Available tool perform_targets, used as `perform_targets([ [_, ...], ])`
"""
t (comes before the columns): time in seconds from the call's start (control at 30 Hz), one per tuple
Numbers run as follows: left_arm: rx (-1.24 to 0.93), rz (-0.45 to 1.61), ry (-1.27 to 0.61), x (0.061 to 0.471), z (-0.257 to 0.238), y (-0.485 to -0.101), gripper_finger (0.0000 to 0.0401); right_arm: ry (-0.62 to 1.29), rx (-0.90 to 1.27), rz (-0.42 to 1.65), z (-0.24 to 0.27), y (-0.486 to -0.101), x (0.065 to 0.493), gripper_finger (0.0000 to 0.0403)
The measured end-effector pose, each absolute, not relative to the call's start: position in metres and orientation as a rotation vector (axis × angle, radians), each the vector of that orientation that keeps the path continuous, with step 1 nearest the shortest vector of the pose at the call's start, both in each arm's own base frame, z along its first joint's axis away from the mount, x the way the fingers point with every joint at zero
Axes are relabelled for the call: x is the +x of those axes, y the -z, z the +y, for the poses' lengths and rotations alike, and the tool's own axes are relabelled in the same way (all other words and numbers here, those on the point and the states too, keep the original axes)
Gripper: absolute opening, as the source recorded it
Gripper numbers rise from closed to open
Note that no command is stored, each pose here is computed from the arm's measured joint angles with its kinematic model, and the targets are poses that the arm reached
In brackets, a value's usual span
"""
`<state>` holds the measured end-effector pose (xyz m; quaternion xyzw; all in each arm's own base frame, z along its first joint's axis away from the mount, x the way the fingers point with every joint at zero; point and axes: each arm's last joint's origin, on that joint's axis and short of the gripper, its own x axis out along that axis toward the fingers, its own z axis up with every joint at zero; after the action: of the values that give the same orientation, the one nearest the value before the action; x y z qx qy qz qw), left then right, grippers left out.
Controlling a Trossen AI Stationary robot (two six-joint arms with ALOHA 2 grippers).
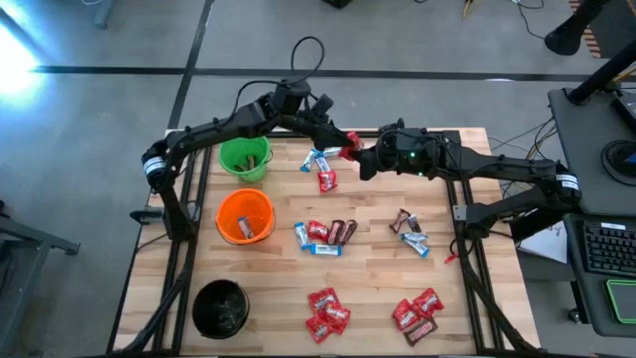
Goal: Organize candy in baskets
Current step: Put the red candy into the black bucket
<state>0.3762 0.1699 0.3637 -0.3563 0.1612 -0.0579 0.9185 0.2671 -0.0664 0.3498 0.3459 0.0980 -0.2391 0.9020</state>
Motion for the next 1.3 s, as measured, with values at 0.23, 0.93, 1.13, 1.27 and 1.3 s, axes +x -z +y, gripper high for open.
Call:
perform_targets([
  [0.23, -0.727, 0.324, 0.123, 0.377, 0.169, -0.364, 0.0127, 0.489, 0.7, 0.192, -0.066, -0.355, 0.267, 0.0013],
  [0.93, -0.74, 0.363, 0.143, 0.377, 0.166, -0.361, 0.0002, 0.498, 0.652, 0.279, -0.065, -0.349, 0.264, 0.0022],
  [1.13, -0.739, 0.385, 0.146, 0.376, 0.166, -0.358, 0.0001, 0.509, 0.627, 0.314, -0.065, -0.347, 0.262, 0.0082],
  [1.27, -0.739, 0.386, 0.15, 0.376, 0.166, -0.359, 0.0, 0.519, 0.622, 0.328, -0.065, -0.346, 0.261, 0.0131],
  [1.3, -0.741, 0.388, 0.15, 0.375, 0.166, -0.358, 0.0, 0.523, 0.622, 0.34, -0.065, -0.345, 0.26, 0.0142],
])
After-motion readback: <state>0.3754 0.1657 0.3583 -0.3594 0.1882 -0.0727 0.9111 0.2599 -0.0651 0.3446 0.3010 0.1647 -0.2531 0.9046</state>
